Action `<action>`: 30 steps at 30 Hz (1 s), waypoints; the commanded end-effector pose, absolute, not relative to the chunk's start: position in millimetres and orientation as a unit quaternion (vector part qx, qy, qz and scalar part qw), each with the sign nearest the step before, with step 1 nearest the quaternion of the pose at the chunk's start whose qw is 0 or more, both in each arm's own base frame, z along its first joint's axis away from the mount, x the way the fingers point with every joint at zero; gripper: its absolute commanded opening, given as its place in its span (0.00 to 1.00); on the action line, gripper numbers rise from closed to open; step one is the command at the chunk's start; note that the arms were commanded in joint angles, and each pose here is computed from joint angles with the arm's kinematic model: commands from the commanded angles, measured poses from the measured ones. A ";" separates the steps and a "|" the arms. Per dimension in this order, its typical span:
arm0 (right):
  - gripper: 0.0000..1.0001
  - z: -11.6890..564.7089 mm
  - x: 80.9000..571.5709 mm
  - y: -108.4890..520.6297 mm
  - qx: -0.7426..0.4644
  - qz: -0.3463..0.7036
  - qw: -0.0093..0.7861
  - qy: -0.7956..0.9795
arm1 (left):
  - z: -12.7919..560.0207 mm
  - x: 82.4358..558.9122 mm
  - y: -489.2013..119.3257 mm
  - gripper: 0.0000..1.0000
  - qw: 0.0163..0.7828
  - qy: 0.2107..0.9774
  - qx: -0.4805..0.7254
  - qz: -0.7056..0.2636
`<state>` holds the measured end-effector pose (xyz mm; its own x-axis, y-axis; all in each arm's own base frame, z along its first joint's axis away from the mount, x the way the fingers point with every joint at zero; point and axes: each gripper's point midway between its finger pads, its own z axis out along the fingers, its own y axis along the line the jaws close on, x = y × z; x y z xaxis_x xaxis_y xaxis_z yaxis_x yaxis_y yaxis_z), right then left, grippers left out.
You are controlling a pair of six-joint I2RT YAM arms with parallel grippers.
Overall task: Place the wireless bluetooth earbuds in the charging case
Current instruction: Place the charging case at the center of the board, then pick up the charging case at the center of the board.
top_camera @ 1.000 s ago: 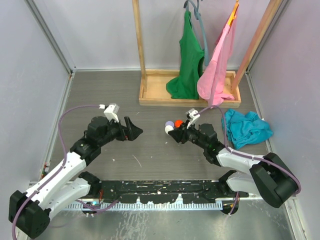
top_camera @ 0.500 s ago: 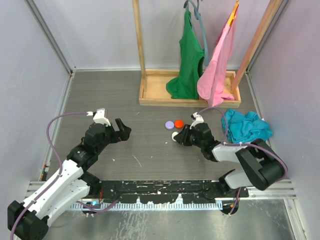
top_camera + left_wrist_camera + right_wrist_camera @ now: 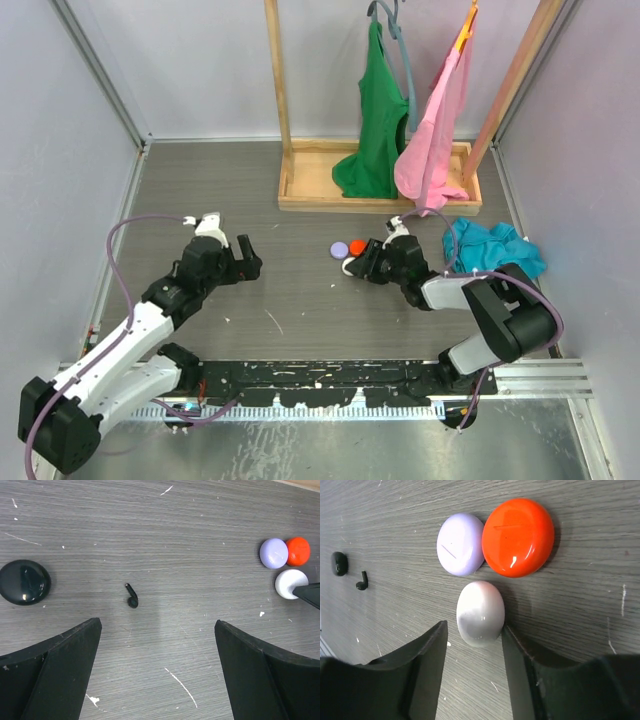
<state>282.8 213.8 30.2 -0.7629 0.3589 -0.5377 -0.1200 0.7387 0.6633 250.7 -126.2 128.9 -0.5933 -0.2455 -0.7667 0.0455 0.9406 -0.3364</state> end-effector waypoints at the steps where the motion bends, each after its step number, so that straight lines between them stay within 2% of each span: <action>1: 0.57 31.6 279.2 203.6 0.048 0.330 0.344 0.878 | 154.6 264.9 -123.1 0.98 0.466 0.872 -0.048 -0.140; 11: 0.79 49.6 270.8 192.1 -0.032 0.300 0.381 0.874 | 148.0 279.9 -82.6 0.98 0.422 0.902 -0.083 -0.039; 16: 0.86 72.8 256.3 205.2 -0.044 0.377 0.422 0.823 | 137.0 284.2 -53.5 0.98 0.379 0.919 -0.103 0.025; 21: 0.90 91.9 255.2 204.5 -0.049 0.389 0.453 0.801 | 127.4 294.2 -38.3 0.98 0.337 0.934 -0.121 0.025; 30: 0.90 110.4 249.6 196.4 -0.048 0.384 0.501 0.774 | 91.1 312.8 -28.0 0.99 0.245 0.957 -0.152 0.012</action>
